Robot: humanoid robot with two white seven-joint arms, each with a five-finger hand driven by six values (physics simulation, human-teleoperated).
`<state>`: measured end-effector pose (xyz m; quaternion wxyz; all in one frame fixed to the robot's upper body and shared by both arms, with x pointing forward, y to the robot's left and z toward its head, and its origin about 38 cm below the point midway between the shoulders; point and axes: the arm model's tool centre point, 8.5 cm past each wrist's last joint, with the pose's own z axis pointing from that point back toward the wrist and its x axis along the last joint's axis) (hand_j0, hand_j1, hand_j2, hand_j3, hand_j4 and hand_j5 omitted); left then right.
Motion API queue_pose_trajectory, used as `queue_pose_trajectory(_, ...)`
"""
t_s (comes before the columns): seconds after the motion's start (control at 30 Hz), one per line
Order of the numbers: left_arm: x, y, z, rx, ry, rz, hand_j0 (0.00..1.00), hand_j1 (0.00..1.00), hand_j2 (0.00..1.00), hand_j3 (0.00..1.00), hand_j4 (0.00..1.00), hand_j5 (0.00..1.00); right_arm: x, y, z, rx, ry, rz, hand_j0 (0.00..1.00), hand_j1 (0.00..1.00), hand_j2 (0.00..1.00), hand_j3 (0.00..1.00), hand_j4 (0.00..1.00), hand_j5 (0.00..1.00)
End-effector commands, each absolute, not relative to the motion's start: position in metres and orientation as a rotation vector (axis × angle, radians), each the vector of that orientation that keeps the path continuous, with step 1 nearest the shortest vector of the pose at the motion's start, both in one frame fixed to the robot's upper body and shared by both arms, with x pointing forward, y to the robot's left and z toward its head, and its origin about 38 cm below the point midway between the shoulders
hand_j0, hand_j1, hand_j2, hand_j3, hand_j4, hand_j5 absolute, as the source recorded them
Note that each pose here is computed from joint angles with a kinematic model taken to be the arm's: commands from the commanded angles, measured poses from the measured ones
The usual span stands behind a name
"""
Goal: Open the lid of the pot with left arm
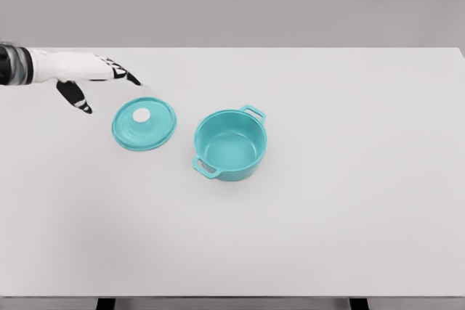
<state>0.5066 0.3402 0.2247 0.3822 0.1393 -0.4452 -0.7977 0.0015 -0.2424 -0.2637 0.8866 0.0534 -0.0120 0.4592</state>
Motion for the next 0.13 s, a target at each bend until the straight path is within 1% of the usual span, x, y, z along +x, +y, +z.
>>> queue_pose_trajectory(0.0, 0.5081, 0.3687, 0.2234, 0.350, -1.132, -1.922, 1.00, 1.00, 1.00, 1.00, 1.00, 1.00, 0.0015, -0.2425, -0.2636, 0.111, -0.025, 0.955, 1.00, 1.00, 1.00, 1.00, 1.00, 1.00)
queue_pose_trajectory(0.1, 0.5085, 0.3731, 0.2206, 0.352, -1.120, -1.910, 1.00, 1.00, 1.00, 1.00, 1.00, 1.00, 0.0015, -0.2425, -0.2636, 0.111, -0.025, 0.955, 1.00, 1.00, 1.00, 1.00, 1.00, 1.00)
